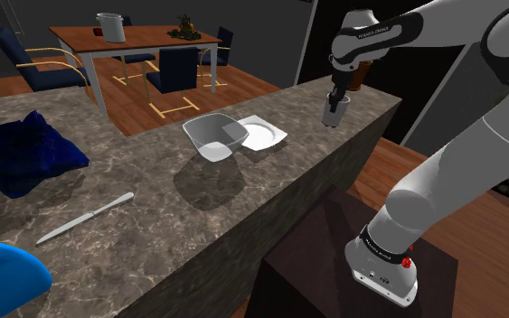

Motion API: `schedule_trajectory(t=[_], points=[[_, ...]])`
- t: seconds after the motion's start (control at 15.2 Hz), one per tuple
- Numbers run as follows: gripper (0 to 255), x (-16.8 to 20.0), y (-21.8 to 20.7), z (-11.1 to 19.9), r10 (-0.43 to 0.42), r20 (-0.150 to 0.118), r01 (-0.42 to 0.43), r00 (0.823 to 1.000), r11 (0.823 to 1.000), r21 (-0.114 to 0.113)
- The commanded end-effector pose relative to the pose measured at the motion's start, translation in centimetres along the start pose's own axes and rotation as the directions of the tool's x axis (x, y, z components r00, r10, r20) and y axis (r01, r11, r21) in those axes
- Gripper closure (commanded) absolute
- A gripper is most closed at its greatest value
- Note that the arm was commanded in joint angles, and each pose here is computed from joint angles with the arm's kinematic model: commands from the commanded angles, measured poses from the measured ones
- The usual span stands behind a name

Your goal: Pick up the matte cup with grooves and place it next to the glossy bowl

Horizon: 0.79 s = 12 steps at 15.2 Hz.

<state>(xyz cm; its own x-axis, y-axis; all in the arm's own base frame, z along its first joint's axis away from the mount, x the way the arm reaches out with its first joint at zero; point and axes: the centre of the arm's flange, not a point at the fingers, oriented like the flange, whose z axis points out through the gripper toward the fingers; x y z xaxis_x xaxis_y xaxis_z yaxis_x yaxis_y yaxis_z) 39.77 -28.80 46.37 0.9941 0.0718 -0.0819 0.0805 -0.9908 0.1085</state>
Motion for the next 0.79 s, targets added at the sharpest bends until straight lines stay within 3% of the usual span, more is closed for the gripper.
schedule_trajectory(t=[0.0, 0.73], points=[[255, -0.1, 0.1, -1.1, 0.0, 0.0, 0.0, 1.0, 1.0, 0.0], [255, -0.6, 0.7, -6.9, 0.0, 0.0, 0.0, 1.0, 1.0, 0.0]])
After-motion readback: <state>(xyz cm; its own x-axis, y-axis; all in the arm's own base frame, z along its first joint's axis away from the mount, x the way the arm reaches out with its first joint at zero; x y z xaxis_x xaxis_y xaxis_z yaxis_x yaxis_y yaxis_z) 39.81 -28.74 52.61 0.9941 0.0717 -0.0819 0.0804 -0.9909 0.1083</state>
